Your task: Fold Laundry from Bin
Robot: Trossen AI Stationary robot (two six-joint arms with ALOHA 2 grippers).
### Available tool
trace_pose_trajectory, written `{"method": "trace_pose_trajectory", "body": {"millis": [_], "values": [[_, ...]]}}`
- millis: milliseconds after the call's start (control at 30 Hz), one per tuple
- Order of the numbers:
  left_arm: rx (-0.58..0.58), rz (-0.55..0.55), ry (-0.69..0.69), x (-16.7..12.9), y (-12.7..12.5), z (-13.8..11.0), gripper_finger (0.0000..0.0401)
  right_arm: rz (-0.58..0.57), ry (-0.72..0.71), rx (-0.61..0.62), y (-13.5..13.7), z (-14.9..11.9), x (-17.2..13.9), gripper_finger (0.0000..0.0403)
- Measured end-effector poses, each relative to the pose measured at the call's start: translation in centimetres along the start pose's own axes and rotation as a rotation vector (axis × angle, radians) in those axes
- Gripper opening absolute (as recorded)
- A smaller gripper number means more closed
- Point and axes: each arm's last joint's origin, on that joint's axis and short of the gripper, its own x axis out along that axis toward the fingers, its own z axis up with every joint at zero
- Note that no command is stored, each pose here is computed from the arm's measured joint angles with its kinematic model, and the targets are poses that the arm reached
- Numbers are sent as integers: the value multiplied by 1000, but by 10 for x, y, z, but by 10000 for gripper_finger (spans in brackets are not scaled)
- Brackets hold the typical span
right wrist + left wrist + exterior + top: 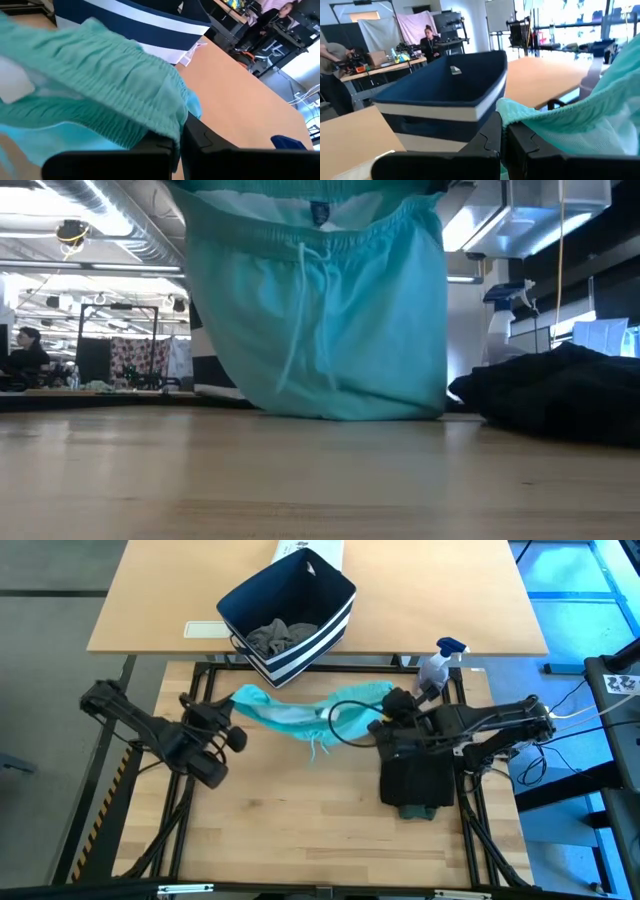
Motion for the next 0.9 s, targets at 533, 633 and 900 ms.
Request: {"method": "trace_pose_trajectory", "body": {"millis": [533,633,900], "values": [[12,116,-25,11,49,17,0,69,-54,30,-26,41,38,4],[18,129,-30,12,53,18,0,113,-93,51,-31,51,42,4],[29,89,-22,8,46,17,0,163,-79,16,-18,39,39,4]]}}
